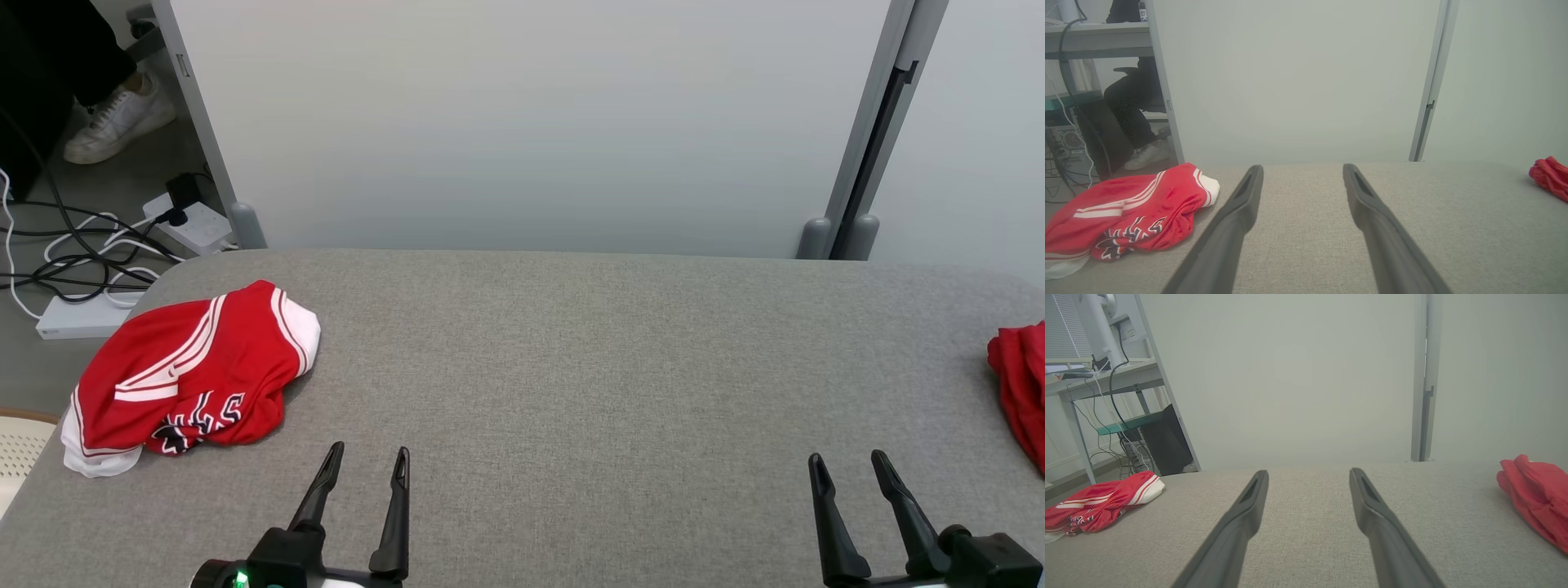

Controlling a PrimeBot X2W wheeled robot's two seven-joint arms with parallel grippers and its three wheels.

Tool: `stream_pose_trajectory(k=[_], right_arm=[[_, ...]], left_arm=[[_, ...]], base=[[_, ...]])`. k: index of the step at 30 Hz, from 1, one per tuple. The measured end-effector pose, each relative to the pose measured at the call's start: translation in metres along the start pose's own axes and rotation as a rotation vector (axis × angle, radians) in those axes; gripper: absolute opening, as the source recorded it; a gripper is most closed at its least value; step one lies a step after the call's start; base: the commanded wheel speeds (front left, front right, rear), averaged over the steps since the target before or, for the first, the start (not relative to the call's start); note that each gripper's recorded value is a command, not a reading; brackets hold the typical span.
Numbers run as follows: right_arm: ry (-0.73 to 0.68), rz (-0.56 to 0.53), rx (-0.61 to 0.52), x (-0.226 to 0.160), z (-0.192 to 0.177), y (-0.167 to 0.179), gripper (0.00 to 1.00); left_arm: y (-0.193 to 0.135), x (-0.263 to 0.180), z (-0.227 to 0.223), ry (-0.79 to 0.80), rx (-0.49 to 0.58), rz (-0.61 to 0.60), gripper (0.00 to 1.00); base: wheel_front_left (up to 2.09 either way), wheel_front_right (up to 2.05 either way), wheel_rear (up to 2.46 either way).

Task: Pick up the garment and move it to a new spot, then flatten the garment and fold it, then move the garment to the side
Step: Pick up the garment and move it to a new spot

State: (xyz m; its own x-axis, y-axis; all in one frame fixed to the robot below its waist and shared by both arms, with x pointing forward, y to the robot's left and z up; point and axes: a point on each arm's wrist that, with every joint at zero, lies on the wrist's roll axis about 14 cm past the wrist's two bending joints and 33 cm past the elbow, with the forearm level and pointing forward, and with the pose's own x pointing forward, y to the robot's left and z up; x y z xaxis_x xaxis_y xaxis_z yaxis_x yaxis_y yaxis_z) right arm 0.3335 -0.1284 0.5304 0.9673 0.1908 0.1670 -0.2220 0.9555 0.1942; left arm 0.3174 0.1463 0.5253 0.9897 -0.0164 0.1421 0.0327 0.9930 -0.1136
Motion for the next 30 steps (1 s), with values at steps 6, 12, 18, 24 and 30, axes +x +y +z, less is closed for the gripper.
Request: stream_pose_trajectory(k=[6,12,18,24,30], right_arm=[[0.005,0.006,0.0,0.0,-0.002,0.002,1.0],[0.013,0.027,0.002,0.004,-0.004,0.008,1.0],[0.027,0.078,0.009,0.01,-0.009,0.024,1.0],[0.043,0.147,0.017,0.019,-0.014,0.045,1.0],[0.067,0.237,0.031,0.027,-0.022,0.073,1.0]], left_arm=[[0.001,-0.002,0.001,-0.003,0.0,0.003,1.0],[0.005,-0.004,0.001,-0.003,0.007,0.017,1.0],[0.016,-0.009,0.003,-0.01,0.015,0.054,1.0],[0.038,-0.019,0.008,-0.026,0.017,0.129,1.0],[0.057,-0.032,0.013,-0.042,0.02,0.203,1.0]], base=[[0.0,0.0,0.0],[0.0,0.0,0.0],[0.0,0.0,0.0],[0.0,0.0,0.0],[0.0,0.0,0.0]])
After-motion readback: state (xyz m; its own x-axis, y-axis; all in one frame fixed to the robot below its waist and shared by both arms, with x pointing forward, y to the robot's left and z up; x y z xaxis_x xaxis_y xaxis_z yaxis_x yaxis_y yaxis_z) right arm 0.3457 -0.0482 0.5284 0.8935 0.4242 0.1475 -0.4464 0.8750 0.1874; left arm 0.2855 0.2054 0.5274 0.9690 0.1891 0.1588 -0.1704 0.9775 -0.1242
